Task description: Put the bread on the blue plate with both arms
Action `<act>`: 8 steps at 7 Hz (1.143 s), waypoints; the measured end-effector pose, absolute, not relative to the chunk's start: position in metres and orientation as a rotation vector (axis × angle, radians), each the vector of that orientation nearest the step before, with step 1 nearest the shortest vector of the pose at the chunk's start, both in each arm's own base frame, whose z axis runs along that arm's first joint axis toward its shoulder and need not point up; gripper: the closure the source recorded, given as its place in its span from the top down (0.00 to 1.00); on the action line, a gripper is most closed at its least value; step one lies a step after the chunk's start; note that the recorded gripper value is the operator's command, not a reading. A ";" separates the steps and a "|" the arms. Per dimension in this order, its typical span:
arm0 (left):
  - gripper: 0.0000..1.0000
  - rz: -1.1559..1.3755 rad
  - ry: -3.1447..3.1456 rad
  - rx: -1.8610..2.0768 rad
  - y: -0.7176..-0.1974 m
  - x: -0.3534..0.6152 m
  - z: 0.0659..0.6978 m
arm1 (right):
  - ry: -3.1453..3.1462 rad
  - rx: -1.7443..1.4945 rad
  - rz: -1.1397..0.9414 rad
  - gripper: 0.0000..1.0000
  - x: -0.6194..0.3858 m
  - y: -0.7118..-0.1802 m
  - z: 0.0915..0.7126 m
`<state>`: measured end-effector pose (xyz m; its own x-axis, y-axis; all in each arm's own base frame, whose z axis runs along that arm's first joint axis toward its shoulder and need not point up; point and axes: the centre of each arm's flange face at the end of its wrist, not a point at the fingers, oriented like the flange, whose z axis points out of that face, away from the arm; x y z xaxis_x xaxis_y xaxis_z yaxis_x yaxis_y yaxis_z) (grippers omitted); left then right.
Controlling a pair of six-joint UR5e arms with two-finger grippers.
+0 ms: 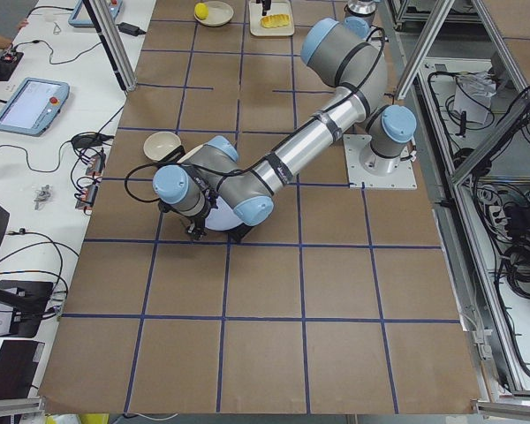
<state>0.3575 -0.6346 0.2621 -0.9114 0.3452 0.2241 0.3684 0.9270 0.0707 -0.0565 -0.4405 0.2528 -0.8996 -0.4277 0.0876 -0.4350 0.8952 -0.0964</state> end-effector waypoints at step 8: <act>0.08 -0.256 -2.836 -0.543 -0.640 0.358 0.218 | -3.014 0.955 0.033 0.99 -0.121 -0.420 0.204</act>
<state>0.3581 -0.6405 0.2179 -0.9017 0.3397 0.2675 0.3821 0.9156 0.1251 -0.1206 -0.4196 0.2044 -0.8175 -0.5758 -0.0126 -0.5754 0.8175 -0.0261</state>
